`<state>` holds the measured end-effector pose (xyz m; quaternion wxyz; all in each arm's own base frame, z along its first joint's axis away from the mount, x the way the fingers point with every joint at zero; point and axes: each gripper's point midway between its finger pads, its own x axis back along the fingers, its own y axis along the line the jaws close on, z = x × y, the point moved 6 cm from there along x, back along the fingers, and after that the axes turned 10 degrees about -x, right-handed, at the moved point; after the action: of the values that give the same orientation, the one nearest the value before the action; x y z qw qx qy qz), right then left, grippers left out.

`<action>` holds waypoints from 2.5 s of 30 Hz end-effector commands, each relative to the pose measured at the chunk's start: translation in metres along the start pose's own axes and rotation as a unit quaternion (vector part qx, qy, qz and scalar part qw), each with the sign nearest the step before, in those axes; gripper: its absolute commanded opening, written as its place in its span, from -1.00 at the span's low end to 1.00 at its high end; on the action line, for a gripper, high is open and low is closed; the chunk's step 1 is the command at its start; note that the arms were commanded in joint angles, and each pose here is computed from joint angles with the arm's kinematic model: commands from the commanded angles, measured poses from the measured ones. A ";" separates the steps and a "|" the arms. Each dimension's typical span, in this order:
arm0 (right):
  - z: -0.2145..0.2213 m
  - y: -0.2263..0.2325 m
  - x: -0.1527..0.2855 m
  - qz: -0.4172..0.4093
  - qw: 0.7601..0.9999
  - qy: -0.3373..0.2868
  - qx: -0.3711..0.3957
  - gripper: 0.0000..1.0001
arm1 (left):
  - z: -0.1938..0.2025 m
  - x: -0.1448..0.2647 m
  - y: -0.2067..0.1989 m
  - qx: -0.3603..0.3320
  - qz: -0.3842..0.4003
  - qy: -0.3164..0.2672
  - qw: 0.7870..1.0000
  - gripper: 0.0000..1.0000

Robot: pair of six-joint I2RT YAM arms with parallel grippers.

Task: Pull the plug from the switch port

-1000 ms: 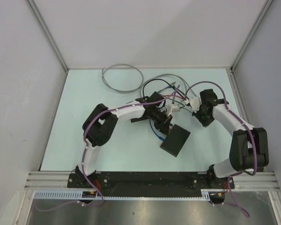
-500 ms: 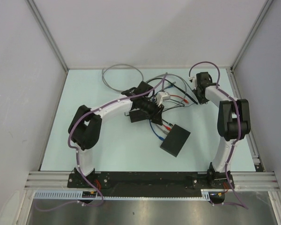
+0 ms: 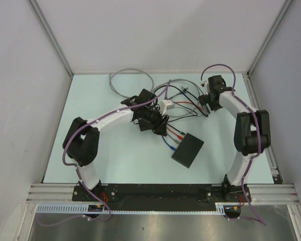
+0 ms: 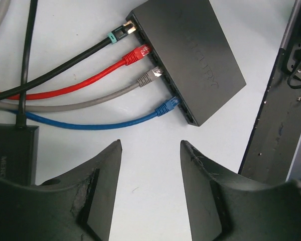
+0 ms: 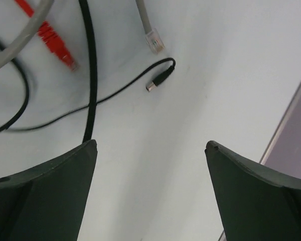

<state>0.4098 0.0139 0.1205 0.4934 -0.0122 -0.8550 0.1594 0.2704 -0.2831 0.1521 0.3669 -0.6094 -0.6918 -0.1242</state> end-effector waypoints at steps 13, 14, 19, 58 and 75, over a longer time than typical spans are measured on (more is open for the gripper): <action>0.100 0.073 0.096 -0.287 0.955 0.021 -0.077 -0.58 | 0.046 -0.021 0.000 -0.014 0.002 0.031 0.999 -0.46; 0.101 0.074 0.091 -0.276 0.958 0.026 -0.073 -0.80 | 0.048 -0.023 0.000 -0.021 0.004 0.030 0.999 -0.59; 0.113 0.074 0.073 -0.233 0.967 0.079 -0.060 -1.00 | 0.060 -0.036 -0.014 -0.058 0.025 0.047 0.997 -0.96; 0.116 0.092 0.038 -0.202 0.953 0.204 -0.099 -1.00 | 0.027 -0.104 -0.054 -0.094 0.138 0.046 0.985 -0.91; 0.070 0.062 0.057 -0.204 0.962 0.153 -0.093 -1.00 | -0.015 -0.059 -0.047 -0.179 0.092 0.028 0.979 -0.58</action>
<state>0.3075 0.0848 0.0789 0.6782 0.0988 -0.7270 -0.0413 0.2024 -0.3665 0.0767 0.3655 -0.7210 -0.5499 -0.2105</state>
